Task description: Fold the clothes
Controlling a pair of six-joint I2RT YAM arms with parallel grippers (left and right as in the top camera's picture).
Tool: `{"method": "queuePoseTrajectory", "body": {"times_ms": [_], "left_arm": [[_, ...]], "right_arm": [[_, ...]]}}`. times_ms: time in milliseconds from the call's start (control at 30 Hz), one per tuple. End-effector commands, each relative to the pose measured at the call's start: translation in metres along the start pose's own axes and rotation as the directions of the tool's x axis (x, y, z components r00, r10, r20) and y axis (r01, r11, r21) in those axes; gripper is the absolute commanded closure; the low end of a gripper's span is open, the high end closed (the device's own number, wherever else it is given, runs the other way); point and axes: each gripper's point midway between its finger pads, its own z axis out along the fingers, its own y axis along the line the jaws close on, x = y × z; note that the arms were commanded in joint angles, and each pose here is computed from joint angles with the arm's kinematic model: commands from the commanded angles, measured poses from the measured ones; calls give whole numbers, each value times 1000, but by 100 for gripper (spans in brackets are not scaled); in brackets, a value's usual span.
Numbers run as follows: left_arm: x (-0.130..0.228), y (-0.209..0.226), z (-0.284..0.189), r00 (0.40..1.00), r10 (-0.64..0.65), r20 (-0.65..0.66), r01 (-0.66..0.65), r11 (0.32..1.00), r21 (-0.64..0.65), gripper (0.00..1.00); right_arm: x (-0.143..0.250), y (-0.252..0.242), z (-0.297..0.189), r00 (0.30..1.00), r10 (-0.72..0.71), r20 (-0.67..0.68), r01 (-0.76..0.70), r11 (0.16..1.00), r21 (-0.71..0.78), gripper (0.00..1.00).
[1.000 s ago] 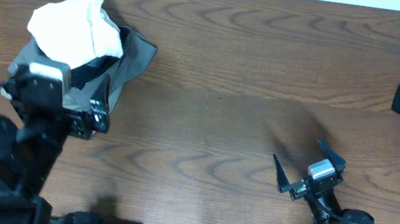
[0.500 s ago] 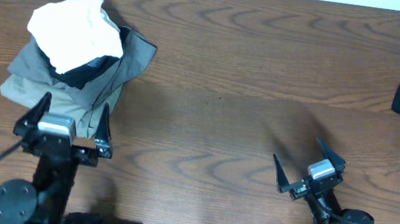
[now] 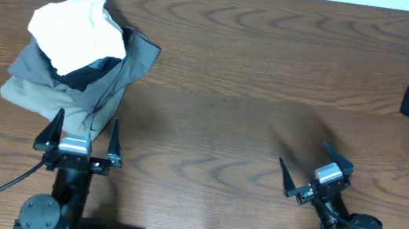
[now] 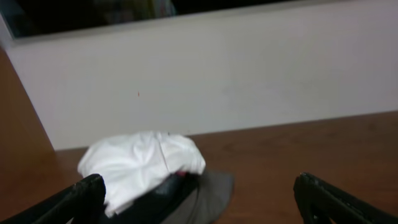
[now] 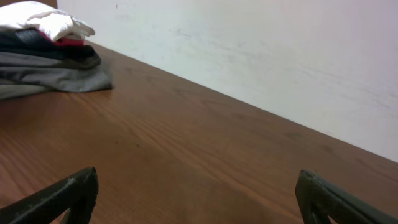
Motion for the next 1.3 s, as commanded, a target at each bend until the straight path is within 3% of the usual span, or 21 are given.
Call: {"method": "queuePoseTrajectory", "body": {"times_ms": [0, 667, 1267], "left_arm": [[12, 2, 3, 1000, 20, -16, -20, 1000, -14, 2], [122, -6, 17, 971, -8, -241, 9, 1000, 3, 2], [121, -11, 17, 973, -3, -232, 9, 1000, 23, 2]], "right_arm": [[2, -2, 0, 1000, -8, -5, 8, 1000, 6, 1], [2, -2, 0, 1000, -8, -5, 8, 1000, 6, 1], [2, -2, 0, 1000, -8, -5, 8, 1000, 6, 1]]}}
